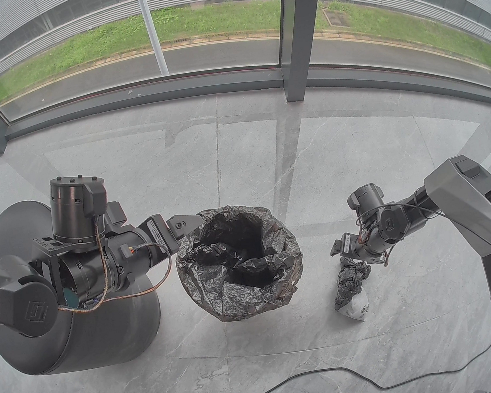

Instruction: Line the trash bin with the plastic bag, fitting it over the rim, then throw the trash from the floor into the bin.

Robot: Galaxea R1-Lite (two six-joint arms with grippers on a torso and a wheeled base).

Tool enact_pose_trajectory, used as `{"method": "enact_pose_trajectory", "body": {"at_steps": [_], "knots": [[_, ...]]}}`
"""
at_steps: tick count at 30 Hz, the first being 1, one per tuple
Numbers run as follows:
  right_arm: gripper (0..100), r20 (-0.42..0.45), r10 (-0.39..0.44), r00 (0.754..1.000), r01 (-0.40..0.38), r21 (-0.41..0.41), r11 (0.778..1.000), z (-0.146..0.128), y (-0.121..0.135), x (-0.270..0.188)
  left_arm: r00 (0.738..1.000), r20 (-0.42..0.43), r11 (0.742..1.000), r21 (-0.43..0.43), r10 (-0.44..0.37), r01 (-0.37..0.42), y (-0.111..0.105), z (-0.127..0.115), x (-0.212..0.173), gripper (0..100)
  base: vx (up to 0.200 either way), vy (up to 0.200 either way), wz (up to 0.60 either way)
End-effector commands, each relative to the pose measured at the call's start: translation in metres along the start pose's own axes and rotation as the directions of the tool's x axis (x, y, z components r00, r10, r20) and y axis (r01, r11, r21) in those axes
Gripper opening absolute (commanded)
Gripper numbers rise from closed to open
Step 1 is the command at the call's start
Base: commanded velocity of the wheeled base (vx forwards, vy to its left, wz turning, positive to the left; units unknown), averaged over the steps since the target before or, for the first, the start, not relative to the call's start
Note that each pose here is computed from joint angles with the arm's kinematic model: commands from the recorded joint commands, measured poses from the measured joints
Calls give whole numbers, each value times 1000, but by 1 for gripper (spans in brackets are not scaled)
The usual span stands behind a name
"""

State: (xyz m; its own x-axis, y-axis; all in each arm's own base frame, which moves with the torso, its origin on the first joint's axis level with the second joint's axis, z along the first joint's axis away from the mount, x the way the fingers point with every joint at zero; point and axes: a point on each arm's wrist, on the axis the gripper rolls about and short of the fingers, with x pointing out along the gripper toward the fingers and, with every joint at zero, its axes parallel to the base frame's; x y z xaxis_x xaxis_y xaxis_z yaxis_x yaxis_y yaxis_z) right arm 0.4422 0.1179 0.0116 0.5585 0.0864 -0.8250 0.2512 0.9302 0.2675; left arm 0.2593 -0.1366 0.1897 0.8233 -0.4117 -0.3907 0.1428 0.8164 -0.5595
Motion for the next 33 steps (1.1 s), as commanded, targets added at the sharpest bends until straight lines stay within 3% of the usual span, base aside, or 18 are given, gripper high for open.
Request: {"method": "enact_pose_trajectory", "body": {"at_steps": [1,15,25,29,33], "knots": [[100,-54,-4,999,5,1,1000,7,3,24,1000,-7,1000,-4,19,-19,5,-1,6,100,0,0,0],[100,-244,-103,964,102,-16,995,-6,-3,8,1000,10,1000,-11,14,-14,7,0,6,100,0,0,0],[100,-242,-113,964,114,-8,993,7,-9,30,1000,8,1000,-11,16,-16,7,0,6,100,0,0,0],[100,-320,-150,936,138,-62,989,6,-10,29,1000,7,1000,-12,26,-25,10,0,9,100,0,0,0],[100,-378,-109,919,84,-82,993,4,-8,22,999,5,999,-15,35,-35,12,0,12,100,0,0,0]]}}
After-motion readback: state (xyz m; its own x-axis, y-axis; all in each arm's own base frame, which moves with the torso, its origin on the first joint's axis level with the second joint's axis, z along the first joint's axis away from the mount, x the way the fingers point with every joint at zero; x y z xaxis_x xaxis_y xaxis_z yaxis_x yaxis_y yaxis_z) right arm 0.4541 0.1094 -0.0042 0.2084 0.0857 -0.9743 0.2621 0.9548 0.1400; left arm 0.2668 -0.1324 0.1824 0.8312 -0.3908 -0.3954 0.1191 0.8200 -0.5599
